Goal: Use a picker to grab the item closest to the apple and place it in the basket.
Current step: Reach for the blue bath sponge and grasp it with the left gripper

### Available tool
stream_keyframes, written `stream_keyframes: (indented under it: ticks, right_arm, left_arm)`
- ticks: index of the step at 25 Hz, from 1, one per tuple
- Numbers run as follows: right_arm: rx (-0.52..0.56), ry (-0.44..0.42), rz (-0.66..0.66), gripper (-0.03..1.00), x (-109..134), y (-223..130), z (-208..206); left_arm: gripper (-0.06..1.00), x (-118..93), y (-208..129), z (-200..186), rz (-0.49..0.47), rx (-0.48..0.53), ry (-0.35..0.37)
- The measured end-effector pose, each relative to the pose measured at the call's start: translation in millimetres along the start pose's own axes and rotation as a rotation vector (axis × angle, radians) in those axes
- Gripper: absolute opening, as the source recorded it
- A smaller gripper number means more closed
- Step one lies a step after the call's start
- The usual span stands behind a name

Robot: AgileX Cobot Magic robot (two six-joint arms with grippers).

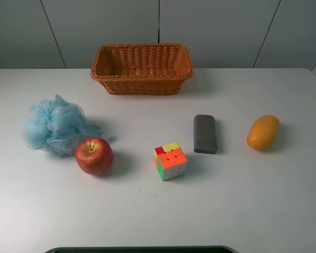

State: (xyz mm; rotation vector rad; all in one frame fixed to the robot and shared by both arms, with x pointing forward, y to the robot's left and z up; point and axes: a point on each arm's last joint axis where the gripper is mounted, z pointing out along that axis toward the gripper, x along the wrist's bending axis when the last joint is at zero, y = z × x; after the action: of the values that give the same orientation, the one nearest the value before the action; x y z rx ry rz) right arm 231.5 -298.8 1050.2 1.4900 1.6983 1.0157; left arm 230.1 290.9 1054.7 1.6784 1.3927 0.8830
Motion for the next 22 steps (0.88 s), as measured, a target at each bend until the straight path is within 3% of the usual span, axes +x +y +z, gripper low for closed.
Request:
stream_keyframes:
  ticks: [16, 22]
  right_arm:
    - [0.0, 0.0, 0.0, 0.7, 0, 0, 0]
    - [0.0, 0.0, 0.002, 0.7, 0, 0, 0]
  left_arm:
    - [0.73, 0, 0, 0, -0.003, 0.0, -0.002]
    - [0.73, 1, 11, -9, -0.06, 0.028, 0.007]
